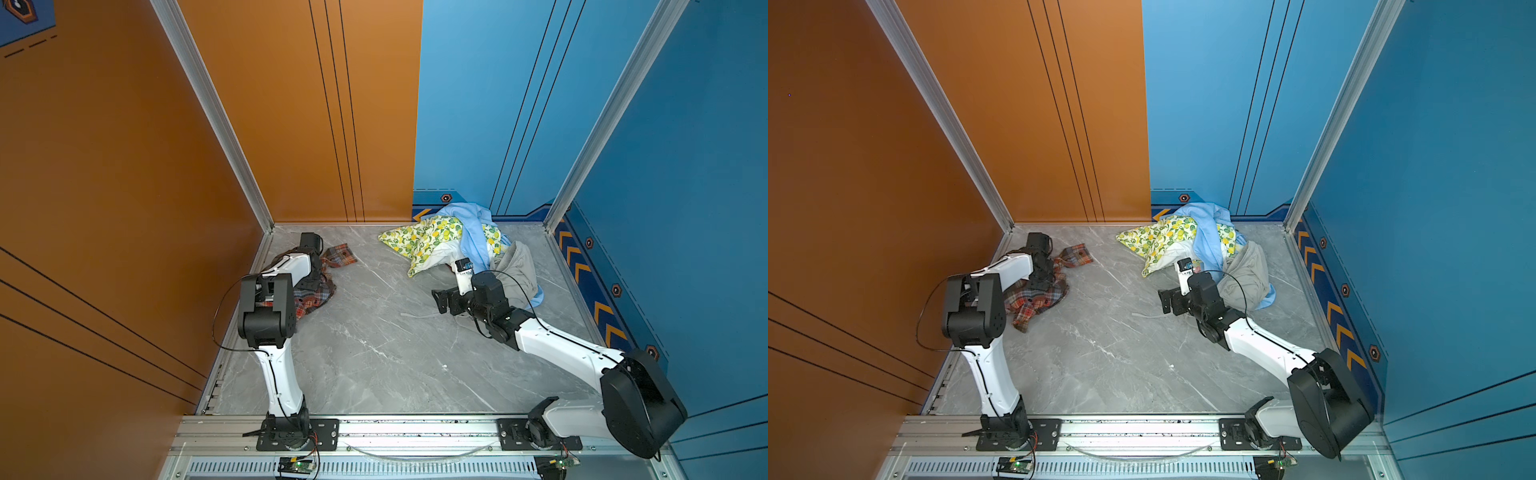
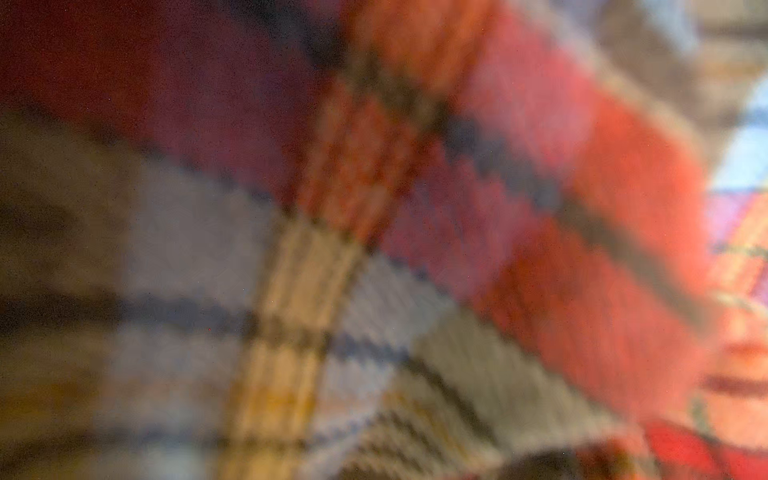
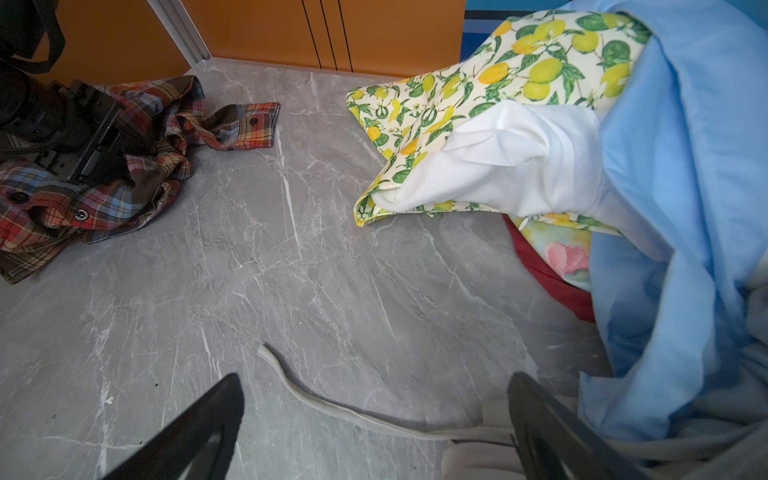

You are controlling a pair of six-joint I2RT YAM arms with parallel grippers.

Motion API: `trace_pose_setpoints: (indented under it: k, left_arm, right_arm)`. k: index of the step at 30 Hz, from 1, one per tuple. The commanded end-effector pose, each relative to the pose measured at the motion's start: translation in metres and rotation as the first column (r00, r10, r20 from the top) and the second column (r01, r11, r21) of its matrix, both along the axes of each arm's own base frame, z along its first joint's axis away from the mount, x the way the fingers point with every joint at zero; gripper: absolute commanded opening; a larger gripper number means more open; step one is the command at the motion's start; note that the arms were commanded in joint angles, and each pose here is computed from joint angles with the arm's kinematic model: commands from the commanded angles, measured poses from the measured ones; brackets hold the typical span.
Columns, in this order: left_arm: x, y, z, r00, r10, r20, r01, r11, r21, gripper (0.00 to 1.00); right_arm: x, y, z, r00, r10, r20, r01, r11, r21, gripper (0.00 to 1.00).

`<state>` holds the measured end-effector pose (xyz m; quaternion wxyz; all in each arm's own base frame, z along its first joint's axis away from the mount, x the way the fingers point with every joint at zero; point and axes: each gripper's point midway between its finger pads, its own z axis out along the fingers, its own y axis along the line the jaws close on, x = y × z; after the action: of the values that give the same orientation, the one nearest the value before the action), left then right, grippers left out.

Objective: Pick out a specific cloth from the pile

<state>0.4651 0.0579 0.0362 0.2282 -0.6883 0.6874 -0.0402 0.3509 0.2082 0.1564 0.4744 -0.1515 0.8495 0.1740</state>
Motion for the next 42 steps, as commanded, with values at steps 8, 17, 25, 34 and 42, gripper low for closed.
trace_pose_setpoints:
  k: [8,17,25,34,42]
  left_arm:
    - [-0.002,0.013,-0.014,0.971,0.234,-0.04,-0.237,0.969,-0.068,0.0]
    - [0.035,0.023,-0.018,0.972,0.233,-0.019,-0.233,0.969,-0.085,0.0]
    - [0.046,0.03,0.014,0.991,0.132,0.006,-0.132,0.991,-0.002,0.25]
    - [0.04,0.036,0.063,1.0,-0.007,0.025,0.005,0.995,0.098,0.84]
    - [0.04,0.027,0.112,0.988,-0.129,0.086,0.118,0.985,0.127,0.98]
  right_arm:
    - [0.008,0.003,0.004,1.0,0.013,0.011,-0.013,1.0,0.013,1.0]
    - [0.015,0.009,-0.001,1.0,0.03,-0.007,-0.03,0.999,0.018,1.0]
    - [0.013,0.019,0.008,0.999,0.045,0.006,-0.045,0.998,0.033,1.0]
    - [-0.004,0.02,0.036,0.997,0.052,0.052,-0.054,0.998,0.033,1.0]
    - [-0.018,0.013,0.057,0.995,0.034,0.089,-0.037,0.998,0.041,1.0]
